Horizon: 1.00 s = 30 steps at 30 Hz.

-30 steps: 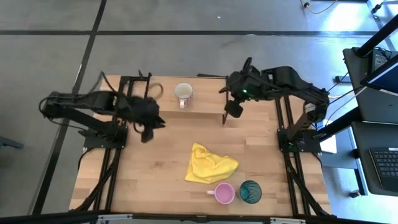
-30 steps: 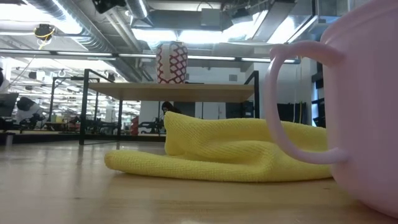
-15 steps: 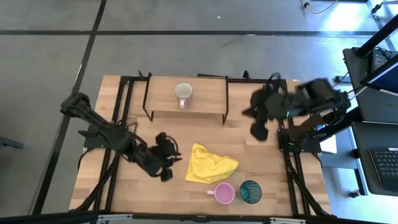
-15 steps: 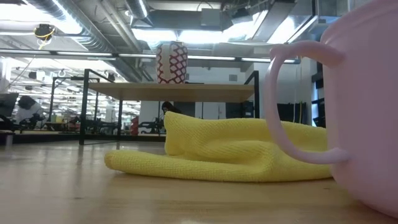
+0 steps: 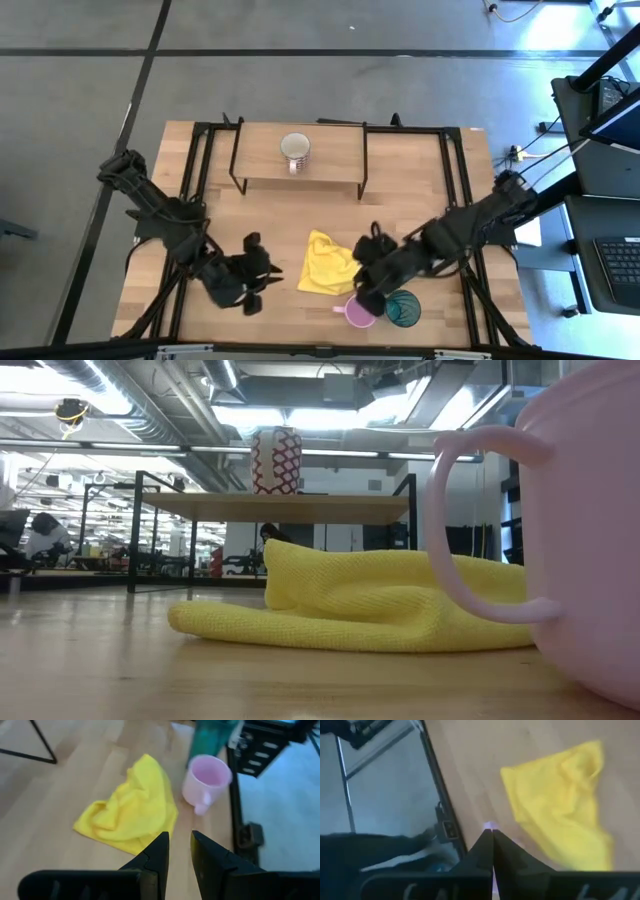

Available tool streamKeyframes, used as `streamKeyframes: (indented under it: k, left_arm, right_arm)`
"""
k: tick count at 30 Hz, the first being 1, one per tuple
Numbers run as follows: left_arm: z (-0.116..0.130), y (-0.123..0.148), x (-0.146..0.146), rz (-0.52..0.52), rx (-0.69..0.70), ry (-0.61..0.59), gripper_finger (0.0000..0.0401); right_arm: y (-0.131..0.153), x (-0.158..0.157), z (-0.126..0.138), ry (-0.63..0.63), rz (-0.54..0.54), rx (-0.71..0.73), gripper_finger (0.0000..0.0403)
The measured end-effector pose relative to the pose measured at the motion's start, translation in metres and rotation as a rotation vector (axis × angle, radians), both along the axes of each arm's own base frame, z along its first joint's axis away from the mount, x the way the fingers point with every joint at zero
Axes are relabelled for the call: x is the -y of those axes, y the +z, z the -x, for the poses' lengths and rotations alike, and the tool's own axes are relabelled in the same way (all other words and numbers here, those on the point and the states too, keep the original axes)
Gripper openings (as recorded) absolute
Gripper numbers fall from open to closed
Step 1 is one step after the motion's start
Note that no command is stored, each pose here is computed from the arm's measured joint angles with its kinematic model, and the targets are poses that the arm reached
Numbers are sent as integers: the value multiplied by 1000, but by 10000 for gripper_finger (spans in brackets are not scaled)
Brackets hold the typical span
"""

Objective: Stack small to large cups/mugs on shelf
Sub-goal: Put the pink mug on the shelf

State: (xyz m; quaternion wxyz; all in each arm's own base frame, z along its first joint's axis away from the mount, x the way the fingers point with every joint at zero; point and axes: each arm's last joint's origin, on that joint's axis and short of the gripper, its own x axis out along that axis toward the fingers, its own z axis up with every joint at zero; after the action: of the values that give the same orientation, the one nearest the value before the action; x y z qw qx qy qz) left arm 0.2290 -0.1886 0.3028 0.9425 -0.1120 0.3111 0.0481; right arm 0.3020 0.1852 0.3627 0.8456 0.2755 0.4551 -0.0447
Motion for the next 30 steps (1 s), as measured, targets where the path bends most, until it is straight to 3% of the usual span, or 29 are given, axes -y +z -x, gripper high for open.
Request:
streamKeyframes:
  k: [10,22,30]
  left_arm:
    - [29,1,26,3,-11,-121,74]
    - [46,1,39,0,21,-124,73]
    - [52,2,43,-14,53,-106,73]
  right_arm:
    - [-49,-58,-23,204,-74,-258,1]
    - [-90,-79,-52,209,-59,-359,0]
    - [-101,-76,-54,101,62,-364,0]
